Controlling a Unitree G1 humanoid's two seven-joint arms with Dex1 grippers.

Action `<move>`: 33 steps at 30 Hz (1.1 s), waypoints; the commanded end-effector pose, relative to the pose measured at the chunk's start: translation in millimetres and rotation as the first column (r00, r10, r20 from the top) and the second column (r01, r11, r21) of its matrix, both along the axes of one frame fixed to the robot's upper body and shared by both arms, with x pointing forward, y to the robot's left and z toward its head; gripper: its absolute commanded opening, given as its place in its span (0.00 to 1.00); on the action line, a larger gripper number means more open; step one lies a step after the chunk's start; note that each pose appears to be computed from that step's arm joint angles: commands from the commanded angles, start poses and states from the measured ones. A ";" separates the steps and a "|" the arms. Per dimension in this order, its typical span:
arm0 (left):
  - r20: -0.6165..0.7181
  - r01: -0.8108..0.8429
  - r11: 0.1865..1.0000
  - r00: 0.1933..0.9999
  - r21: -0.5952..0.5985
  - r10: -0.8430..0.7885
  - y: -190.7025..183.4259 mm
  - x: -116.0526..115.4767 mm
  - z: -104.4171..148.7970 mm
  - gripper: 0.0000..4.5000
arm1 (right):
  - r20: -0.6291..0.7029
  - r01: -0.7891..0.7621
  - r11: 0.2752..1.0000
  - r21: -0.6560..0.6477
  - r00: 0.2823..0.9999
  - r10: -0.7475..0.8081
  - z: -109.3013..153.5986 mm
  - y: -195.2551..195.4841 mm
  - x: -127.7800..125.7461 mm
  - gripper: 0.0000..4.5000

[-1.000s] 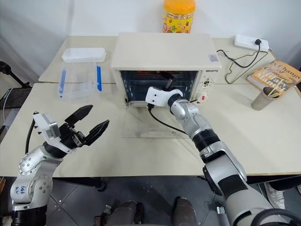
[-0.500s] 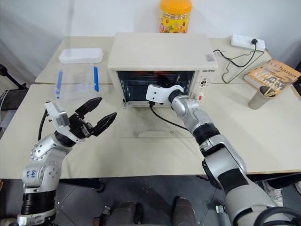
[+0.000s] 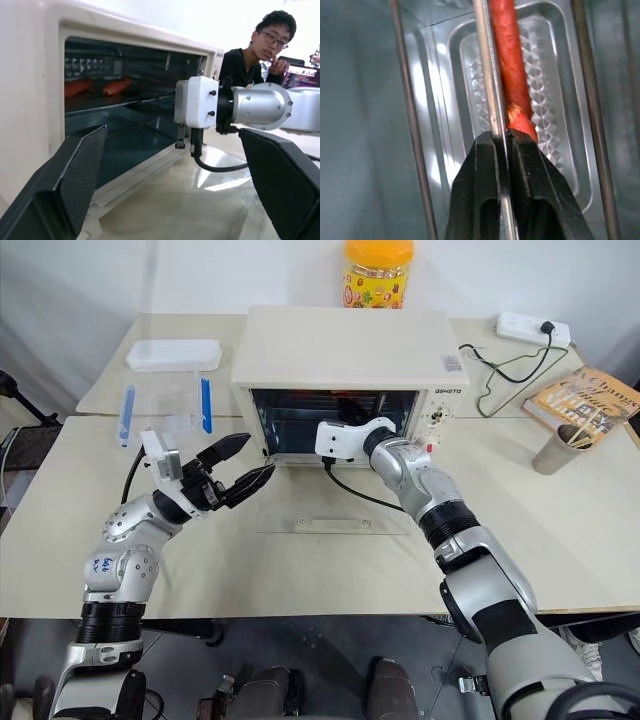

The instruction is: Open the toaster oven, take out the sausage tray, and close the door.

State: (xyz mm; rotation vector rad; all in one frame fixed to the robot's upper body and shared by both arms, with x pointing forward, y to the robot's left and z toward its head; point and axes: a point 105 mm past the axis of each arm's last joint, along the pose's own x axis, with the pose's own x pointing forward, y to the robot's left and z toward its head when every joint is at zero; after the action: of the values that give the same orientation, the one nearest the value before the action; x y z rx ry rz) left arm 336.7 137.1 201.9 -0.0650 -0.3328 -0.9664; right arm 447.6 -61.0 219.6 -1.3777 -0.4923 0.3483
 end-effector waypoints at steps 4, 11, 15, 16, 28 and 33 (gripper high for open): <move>0.049 0.015 1.000 0.999 0.001 -0.015 -4.4 1.6 12.2 1.00 | 0.098 -0.085 0.996 -0.005 0.992 0.085 34.3 12.8 -17.3 0.02; 0.055 0.018 1.000 0.998 -0.019 -0.017 -7.0 11.9 19.6 1.00 | 0.099 -0.109 0.993 -0.035 0.989 0.112 33.7 13.1 -25.5 0.02; 0.064 0.015 0.999 0.998 -0.031 -0.013 -5.6 15.0 23.5 1.00 | 0.110 -0.115 0.993 -0.038 0.987 0.118 38.1 14.2 -27.6 0.02; 0.068 0.014 0.999 0.998 -0.033 -0.012 -4.5 17.1 26.0 1.00 | 0.114 -0.125 0.991 -0.043 0.985 0.129 40.0 15.3 -29.5 0.02; 0.088 0.037 0.999 0.996 -0.026 -0.035 2.0 31.4 42.5 1.00 | 0.062 -0.167 0.984 -0.063 0.983 0.171 24.3 4.4 -60.4 0.02; 0.079 0.051 0.998 0.996 -0.036 -0.048 0.7 35.1 45.5 1.00 | 0.049 -0.180 0.982 -0.053 0.982 0.183 20.8 -0.3 -77.8 0.02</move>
State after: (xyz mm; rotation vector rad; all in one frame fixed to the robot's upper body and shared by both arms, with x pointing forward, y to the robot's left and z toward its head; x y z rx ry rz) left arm 370.7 130.3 231.0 -0.0910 -0.3695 -1.0404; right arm 383.0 -63.9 210.2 -1.4261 -0.5493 0.5221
